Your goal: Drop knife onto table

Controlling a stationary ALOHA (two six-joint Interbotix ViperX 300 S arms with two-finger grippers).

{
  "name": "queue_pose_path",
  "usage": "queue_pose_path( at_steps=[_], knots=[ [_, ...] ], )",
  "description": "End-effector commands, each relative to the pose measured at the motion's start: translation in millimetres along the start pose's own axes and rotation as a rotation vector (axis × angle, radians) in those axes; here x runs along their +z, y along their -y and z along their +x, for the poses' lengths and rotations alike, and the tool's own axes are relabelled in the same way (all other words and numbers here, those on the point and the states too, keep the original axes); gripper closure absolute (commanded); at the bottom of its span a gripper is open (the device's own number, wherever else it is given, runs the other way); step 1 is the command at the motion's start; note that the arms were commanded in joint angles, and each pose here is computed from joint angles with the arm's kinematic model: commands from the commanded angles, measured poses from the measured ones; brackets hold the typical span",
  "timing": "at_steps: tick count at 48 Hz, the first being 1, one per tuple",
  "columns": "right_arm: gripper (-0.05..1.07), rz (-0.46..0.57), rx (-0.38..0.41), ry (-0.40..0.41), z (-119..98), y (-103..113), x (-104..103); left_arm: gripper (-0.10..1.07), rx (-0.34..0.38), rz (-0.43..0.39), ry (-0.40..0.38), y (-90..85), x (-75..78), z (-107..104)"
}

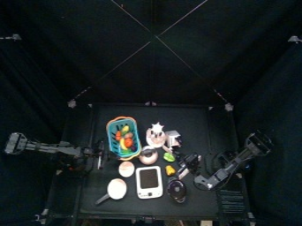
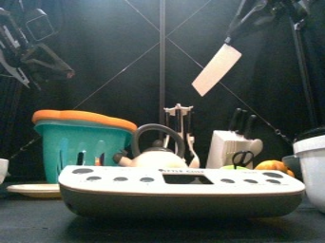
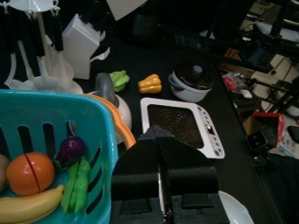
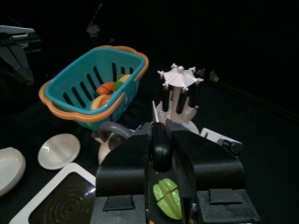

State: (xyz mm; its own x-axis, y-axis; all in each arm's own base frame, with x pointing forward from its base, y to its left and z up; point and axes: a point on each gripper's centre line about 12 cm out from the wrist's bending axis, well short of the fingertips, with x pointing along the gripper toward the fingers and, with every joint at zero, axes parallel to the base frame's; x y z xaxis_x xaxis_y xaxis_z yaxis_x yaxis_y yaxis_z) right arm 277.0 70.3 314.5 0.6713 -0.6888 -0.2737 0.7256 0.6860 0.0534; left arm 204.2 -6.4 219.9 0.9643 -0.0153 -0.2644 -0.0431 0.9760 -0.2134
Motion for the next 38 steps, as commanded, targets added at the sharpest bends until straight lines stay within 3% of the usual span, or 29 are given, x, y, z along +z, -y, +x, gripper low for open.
queue_pose_path(
  at_steps=[1,17,38],
  knots=[
    [0.82,0.036,0.019,0.011,-4,1,10,1.0,-0.003,-0.001,0.026,2.0,10.0,1],
    [0.82,0.029,0.071,-0.01,-12,-5,4,1.0,-0.004,-0.001,0.027,2.1,10.6,1],
    [0.82,0.045,0.148,-0.221,-10,-14,-29,1.0,-0.003,-0.003,0.024,1.7,9.0,1]
  ],
)
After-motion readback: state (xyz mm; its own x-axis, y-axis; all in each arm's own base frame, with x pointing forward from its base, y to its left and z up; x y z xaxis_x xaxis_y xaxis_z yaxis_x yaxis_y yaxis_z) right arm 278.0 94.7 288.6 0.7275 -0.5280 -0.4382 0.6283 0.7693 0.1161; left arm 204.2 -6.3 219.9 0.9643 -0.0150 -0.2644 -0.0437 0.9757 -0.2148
